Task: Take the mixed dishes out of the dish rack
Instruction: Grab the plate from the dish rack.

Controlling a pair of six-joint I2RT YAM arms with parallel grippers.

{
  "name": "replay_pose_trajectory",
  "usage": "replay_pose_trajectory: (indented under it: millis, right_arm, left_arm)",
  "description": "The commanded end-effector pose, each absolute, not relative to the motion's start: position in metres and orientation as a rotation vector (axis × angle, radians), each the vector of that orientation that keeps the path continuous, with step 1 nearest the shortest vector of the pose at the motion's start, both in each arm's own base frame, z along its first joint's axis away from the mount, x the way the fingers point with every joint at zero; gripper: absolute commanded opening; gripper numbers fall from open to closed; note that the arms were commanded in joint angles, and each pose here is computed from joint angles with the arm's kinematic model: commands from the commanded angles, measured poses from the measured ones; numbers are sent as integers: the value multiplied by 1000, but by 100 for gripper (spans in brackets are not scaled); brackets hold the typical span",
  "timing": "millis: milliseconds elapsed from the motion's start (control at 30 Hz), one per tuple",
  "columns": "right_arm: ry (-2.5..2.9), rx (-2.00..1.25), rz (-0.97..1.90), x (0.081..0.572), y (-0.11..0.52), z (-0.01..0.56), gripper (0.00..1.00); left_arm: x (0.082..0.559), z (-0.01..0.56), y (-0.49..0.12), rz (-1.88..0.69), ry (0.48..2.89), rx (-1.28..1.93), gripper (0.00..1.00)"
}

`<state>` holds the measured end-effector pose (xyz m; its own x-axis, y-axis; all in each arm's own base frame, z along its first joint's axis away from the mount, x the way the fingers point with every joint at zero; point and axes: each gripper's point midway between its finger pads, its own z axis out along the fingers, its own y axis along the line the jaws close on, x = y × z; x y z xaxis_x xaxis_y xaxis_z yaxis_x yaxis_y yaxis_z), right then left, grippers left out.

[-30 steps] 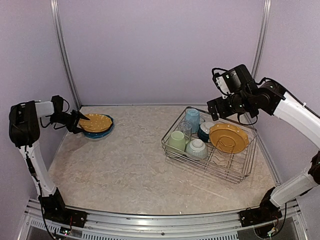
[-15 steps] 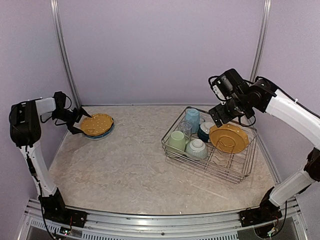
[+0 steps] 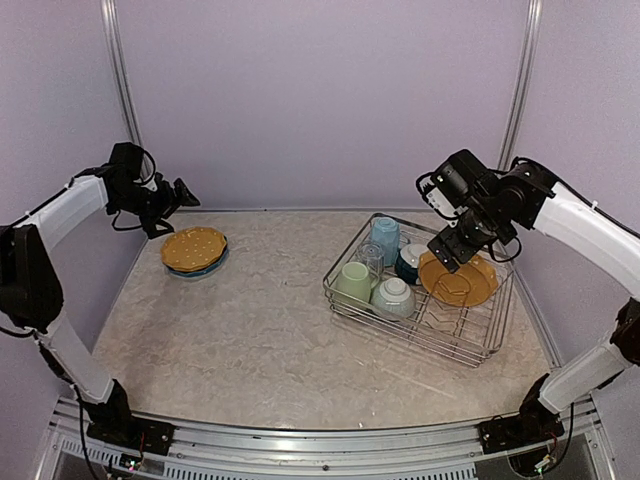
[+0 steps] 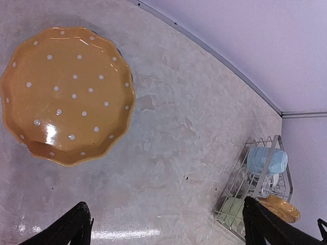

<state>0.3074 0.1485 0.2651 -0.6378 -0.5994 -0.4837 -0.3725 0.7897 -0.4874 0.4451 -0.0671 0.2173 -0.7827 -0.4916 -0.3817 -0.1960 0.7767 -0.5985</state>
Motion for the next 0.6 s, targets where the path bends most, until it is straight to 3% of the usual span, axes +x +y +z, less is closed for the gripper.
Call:
replay_pose_trajectory:
  millis: [0, 233, 567]
  right_arm:
    - [2381, -794, -403, 292, 141, 252, 99]
    - [2428, -864, -405, 298, 133, 234, 98]
    - [2515, -899, -429, 321, 127, 206, 83]
  left_arm:
    - [428, 242, -85, -687, 2381, -351, 99]
    - [405, 292, -102, -719, 2240, -206, 99]
    - [385, 331, -113, -816, 2134, -141, 99]
